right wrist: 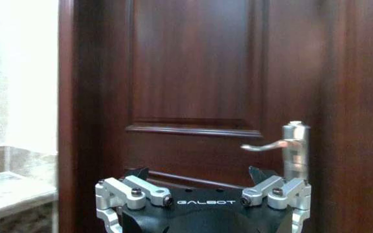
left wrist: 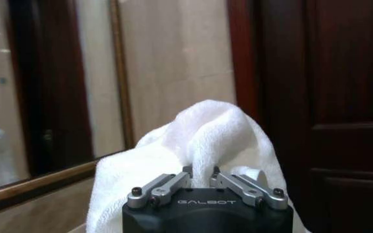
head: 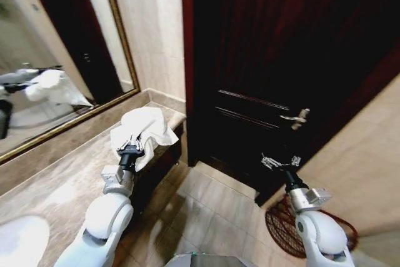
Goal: Discard the used towel into the hamper.
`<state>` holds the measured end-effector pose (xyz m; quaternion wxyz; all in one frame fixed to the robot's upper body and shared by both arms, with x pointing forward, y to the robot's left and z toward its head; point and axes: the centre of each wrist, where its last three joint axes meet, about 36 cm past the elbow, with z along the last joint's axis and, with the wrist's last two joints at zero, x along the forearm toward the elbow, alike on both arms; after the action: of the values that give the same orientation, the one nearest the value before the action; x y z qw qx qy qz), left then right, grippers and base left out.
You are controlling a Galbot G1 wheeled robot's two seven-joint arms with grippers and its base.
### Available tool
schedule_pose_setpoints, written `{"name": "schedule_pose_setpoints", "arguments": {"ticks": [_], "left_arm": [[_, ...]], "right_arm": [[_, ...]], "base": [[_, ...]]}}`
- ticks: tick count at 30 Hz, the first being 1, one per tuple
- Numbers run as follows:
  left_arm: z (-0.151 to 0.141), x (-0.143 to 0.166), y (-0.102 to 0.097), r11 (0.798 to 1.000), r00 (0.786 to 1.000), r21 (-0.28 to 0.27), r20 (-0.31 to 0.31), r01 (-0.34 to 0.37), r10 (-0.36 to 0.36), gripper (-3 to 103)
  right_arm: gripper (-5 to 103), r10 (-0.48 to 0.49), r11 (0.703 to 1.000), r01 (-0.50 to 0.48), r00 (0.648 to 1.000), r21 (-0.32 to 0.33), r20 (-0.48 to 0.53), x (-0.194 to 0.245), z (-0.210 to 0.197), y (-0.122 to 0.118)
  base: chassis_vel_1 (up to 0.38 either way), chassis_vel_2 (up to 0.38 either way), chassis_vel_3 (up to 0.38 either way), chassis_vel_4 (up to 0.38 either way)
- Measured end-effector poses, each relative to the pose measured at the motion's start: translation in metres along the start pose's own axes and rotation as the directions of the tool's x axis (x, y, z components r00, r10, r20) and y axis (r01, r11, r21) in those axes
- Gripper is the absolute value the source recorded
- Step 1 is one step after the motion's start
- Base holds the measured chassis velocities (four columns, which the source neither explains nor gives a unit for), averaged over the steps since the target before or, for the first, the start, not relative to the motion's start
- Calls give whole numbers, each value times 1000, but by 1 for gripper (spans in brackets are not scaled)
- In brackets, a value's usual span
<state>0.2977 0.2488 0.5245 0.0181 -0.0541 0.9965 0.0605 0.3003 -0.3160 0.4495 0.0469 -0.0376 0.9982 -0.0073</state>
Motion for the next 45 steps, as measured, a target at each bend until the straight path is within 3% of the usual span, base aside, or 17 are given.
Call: {"name": "schedule_pose_setpoints", "arguments": {"ticks": [45], "left_arm": [[7, -5, 1, 999, 999, 5, 10, -34, 34, 6]], "right_arm": [[100, 9, 1000, -9, 1000, 8, 14, 3, -3, 6]], "base": [[-90, -159, -159, -93]]}}
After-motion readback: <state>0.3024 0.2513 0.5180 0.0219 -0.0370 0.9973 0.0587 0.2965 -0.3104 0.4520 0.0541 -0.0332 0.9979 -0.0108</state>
